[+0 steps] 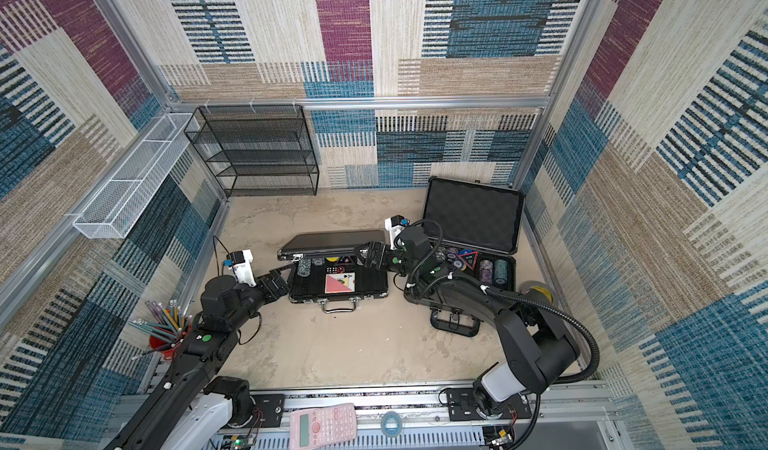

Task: Open the poker set cases
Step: Open the case lid on the poker set case.

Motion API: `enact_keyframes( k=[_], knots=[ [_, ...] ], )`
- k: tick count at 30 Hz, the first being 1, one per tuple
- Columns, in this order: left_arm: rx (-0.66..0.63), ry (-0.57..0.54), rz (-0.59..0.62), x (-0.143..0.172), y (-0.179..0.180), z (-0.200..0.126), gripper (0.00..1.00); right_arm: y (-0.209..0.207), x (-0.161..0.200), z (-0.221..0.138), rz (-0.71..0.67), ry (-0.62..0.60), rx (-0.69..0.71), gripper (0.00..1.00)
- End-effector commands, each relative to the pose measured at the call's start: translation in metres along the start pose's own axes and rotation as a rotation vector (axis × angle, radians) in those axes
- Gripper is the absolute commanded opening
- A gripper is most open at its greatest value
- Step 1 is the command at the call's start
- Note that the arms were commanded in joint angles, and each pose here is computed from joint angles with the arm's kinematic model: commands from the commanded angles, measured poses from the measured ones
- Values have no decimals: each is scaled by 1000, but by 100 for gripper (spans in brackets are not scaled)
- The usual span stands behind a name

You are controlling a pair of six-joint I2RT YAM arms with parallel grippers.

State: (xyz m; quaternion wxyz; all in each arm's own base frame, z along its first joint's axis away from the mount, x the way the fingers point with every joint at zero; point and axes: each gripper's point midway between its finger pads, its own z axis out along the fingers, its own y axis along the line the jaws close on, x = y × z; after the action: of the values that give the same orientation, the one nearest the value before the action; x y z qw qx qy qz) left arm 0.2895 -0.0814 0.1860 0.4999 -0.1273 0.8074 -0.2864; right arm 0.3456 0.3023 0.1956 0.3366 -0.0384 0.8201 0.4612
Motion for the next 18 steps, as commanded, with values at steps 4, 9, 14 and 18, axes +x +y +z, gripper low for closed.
enact_keyframes(
  k=[4,9,14,18],
  knots=[
    [-44,31,7,11,13,2,99,20,-29,2,-80,-63,-46,100],
    [-51,94,-3,28,20,13,99,18,-42,1,-92,-81,-28,100],
    [-64,173,-8,42,26,27,98,14,-52,1,-92,-99,-19,100],
    [-75,229,-14,52,32,39,98,13,-60,0,-91,-112,-21,100]
  ],
)
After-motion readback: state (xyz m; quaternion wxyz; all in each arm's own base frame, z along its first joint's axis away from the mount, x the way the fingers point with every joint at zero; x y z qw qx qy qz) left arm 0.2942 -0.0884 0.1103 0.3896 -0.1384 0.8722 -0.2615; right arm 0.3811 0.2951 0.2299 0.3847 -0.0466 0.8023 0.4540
